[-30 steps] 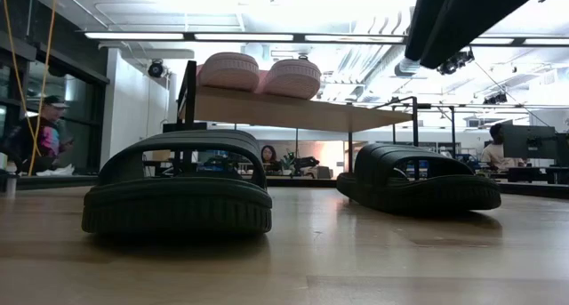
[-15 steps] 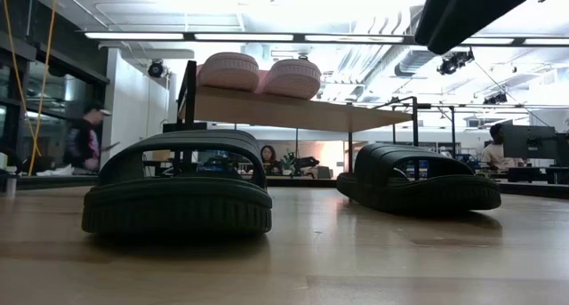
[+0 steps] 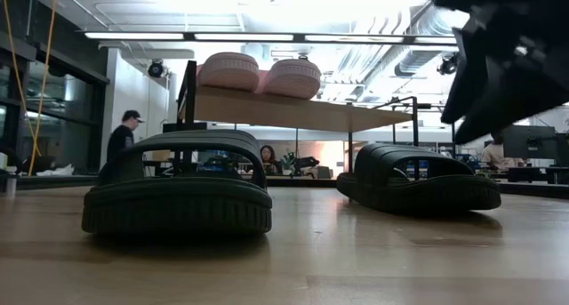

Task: Pick and place slides into the shelf
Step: Put the right black slide on the shelf

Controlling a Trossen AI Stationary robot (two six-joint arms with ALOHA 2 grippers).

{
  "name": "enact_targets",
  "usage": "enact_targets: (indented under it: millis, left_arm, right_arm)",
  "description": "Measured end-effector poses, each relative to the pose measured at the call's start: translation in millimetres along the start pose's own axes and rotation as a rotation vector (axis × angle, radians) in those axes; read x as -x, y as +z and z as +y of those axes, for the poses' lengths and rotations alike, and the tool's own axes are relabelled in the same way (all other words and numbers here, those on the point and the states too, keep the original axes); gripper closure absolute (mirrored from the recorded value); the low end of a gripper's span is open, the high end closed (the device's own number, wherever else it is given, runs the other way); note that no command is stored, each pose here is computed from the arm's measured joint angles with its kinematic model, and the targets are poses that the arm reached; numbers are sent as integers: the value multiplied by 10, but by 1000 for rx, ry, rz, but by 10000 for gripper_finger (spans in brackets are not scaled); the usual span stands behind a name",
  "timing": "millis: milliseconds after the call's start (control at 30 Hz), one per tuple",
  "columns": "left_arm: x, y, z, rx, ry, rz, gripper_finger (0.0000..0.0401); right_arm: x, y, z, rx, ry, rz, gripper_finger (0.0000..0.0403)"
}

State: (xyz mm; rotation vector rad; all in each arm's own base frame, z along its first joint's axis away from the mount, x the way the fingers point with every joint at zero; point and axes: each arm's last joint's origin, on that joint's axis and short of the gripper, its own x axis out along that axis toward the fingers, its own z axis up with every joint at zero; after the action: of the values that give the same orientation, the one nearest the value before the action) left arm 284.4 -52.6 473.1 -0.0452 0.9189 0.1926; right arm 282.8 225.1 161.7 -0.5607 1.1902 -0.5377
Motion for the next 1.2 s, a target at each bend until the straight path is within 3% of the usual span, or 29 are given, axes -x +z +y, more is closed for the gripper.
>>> enact_targets:
  millis: [633,1200]
  left_arm:
    - [0,0,1,-3,2,-1,249]
    - [-2,1,0,-4,2,0,249]
  right_arm:
    - [-129,77,-69,-37,-56,-37,279]
    - [-130,149,2,-40,2,-92,279]
